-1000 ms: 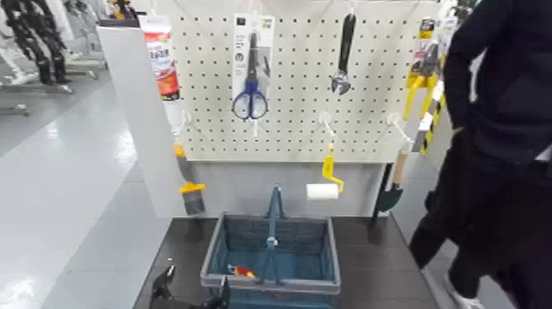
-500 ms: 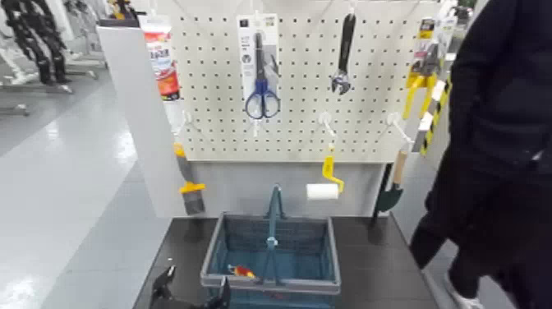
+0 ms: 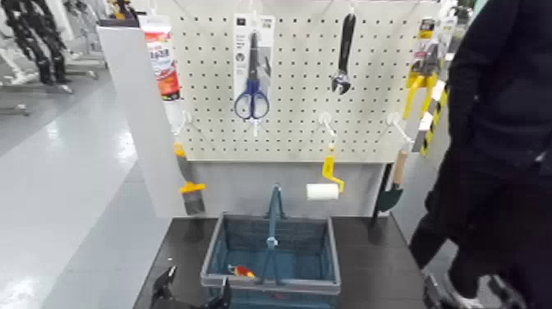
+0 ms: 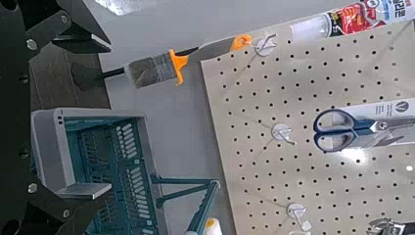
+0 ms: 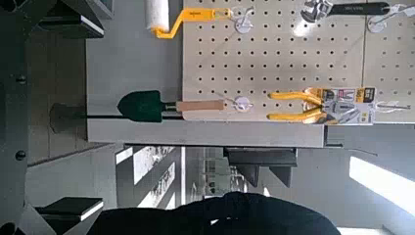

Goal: Put the yellow pliers into the crate.

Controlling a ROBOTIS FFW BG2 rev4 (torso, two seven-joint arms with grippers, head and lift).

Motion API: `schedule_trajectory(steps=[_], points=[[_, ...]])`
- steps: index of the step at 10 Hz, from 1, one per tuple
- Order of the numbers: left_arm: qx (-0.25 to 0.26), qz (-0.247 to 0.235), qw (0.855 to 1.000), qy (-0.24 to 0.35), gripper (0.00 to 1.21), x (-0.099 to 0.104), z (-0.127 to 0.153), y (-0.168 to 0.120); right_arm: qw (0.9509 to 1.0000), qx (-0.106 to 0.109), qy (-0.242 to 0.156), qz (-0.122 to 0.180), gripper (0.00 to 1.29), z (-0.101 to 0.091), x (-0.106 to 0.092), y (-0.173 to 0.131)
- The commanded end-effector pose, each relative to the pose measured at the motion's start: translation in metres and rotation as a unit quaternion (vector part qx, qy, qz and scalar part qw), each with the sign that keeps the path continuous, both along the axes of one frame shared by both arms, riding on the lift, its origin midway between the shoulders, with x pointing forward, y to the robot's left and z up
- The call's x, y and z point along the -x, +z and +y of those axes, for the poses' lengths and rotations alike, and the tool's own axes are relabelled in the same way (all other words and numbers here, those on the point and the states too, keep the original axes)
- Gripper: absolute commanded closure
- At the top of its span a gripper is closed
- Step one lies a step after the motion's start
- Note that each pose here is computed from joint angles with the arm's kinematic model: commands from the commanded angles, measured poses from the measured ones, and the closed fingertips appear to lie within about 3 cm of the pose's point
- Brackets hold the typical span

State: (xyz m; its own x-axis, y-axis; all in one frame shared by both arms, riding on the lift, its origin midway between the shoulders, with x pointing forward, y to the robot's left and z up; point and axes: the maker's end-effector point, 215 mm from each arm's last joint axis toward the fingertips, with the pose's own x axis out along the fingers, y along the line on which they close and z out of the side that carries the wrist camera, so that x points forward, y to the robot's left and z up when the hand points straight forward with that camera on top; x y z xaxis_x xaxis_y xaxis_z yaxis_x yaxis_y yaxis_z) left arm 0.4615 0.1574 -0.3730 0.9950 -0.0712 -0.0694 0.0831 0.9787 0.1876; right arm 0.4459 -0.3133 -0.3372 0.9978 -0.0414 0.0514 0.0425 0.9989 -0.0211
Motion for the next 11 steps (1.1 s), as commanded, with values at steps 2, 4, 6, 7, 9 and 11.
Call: schedule_trajectory(steps=[2, 4, 6, 7, 9, 11], points=[[0.000, 0.000, 1.000, -0.002, 0.28, -0.002, -0.002, 0.001, 0.9998, -0.006, 0.019, -0.008, 0.09, -0.026, -0.036, 0.036], [0.000, 0.001, 1.000, -0.003, 0.28, -0.003, -0.003, 0.001, 0.9994, -0.002, 0.028, -0.021, 0.09, -0.034, -0.055, 0.063], [0.001, -0.001, 1.000, -0.004, 0.28, -0.005, -0.005, 0.002, 0.9986, 0.009, 0.040, -0.034, 0.09, -0.036, -0.074, 0.089], [0.002, -0.001, 1.000, -0.006, 0.28, -0.005, -0.006, 0.003, 0.9980, 0.016, 0.047, -0.038, 0.09, -0.038, -0.083, 0.102], [0.003, -0.003, 1.000, -0.007, 0.28, -0.007, -0.007, 0.004, 0.9959, 0.032, 0.066, -0.052, 0.10, -0.041, -0.104, 0.134], [0.002, -0.005, 1.000, -0.011, 0.28, -0.008, -0.009, 0.006, 0.9938, 0.038, 0.076, -0.071, 0.10, -0.046, -0.123, 0.163]])
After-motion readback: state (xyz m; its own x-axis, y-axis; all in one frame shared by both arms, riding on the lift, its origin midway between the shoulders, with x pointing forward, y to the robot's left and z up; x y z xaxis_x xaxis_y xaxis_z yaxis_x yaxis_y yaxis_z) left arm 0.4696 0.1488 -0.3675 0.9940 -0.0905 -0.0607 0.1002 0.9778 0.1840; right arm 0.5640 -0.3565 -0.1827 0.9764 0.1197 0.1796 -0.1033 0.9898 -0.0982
